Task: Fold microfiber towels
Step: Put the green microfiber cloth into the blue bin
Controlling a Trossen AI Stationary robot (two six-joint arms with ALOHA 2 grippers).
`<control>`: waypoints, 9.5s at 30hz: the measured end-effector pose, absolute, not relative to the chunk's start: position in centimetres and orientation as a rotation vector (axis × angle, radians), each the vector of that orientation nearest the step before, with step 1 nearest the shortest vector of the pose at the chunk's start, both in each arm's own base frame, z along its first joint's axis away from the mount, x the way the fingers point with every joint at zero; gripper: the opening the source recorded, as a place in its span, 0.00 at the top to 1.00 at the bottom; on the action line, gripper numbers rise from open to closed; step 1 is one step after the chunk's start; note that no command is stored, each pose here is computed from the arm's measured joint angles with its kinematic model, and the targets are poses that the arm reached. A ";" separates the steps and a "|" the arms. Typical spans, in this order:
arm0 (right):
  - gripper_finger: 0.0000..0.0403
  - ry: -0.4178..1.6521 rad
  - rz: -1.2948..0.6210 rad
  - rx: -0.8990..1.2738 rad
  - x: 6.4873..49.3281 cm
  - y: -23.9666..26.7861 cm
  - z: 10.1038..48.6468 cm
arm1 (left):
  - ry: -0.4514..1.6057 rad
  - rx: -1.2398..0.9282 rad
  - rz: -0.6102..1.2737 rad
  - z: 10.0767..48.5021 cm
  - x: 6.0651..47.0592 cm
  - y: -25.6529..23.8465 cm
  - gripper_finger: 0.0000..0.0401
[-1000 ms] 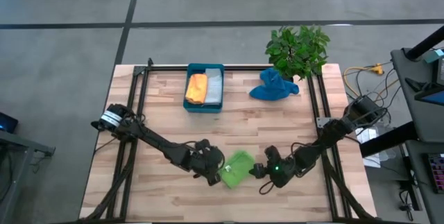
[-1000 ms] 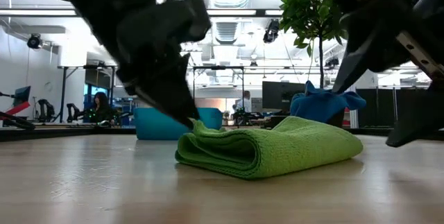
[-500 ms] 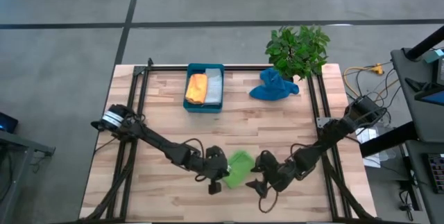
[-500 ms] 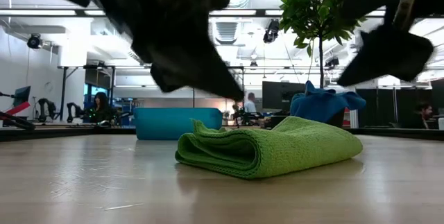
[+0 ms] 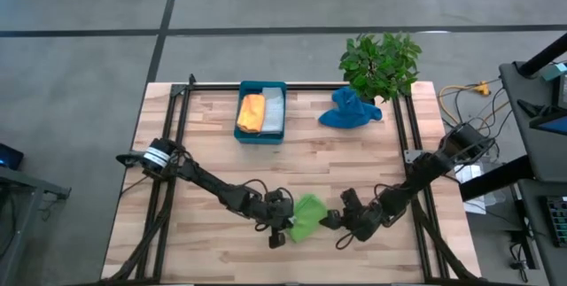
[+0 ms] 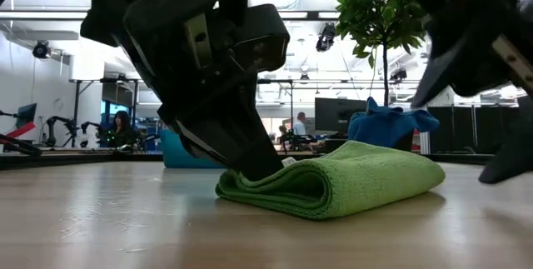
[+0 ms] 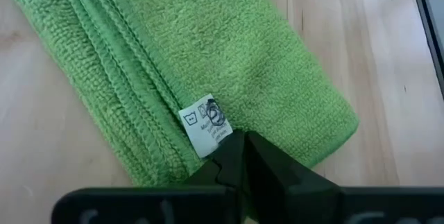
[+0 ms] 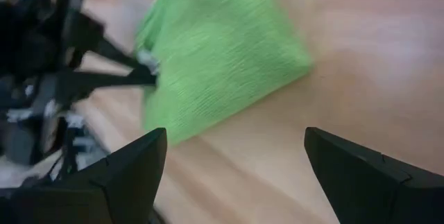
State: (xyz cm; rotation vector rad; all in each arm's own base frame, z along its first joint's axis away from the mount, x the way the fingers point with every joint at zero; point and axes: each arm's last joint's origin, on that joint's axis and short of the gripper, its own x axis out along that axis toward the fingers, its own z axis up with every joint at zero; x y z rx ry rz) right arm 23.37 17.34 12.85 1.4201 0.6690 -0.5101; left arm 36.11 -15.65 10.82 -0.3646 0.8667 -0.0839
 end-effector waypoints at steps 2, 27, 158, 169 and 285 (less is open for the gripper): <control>0.17 0.659 -0.543 1.430 23.2 17.2 12.3 | 0.870 -0.365 -0.083 10.8 36.1 -15.6 0.99; 0.19 0.556 -0.614 1.530 25.8 15.9 9.8 | 0.849 -0.383 -0.096 10.8 36.3 -15.5 0.99; 0.19 0.434 -0.767 1.388 27.5 16.1 10.0 | 0.771 -0.564 0.299 10.7 38.5 -10.1 1.00; 0.19 0.451 -0.742 1.341 27.7 15.9 10.0 | 0.762 -0.588 0.162 10.9 39.3 -10.5 1.00; 0.97 0.929 -0.113 -0.319 34.0 24.9 20.3 | 0.767 -0.873 -0.947 19.2 38.3 -6.2 0.17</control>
